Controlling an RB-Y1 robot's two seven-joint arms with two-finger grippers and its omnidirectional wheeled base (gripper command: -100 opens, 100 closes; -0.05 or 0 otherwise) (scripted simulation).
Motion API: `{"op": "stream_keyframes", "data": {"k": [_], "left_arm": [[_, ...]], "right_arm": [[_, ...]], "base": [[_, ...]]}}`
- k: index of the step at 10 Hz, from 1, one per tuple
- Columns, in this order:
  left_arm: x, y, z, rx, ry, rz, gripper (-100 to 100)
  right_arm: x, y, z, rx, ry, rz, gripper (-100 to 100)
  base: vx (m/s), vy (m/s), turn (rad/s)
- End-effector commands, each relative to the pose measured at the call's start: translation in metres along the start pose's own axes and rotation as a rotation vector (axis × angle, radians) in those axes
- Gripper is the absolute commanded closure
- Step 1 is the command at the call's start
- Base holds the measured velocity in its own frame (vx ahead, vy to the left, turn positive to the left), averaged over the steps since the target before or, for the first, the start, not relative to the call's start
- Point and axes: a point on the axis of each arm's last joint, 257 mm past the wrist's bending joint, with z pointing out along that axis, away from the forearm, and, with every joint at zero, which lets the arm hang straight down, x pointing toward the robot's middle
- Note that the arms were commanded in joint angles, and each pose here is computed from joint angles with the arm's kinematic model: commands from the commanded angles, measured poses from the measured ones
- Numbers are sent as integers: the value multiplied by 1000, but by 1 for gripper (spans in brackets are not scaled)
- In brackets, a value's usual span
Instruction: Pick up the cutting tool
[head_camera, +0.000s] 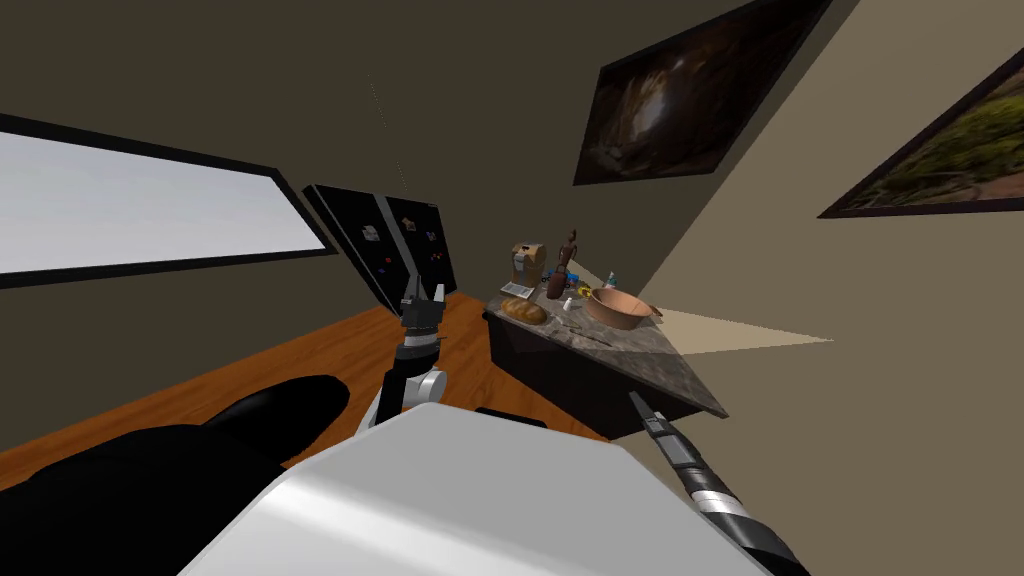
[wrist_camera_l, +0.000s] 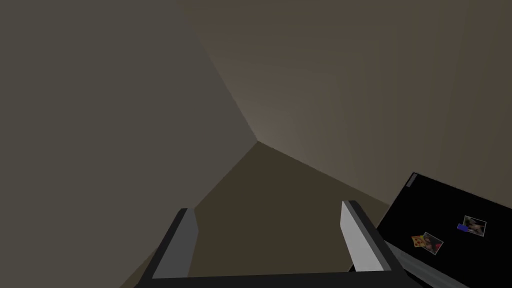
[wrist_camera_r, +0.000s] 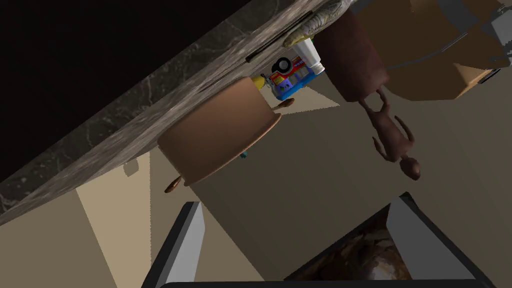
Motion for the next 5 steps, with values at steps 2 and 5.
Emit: {"op": "stream_keyframes", "data": {"k": [2,5], "left_arm": [[0,0,0,0,0,0,0],[0,0,0,0,0,0,0]], "right_arm": [[13,-31,-22,71,75,-81,-100],[28,-82,-62,171,206,-220,-100]], "base": [[-14,-14,208],[-6,-11,265]]}}
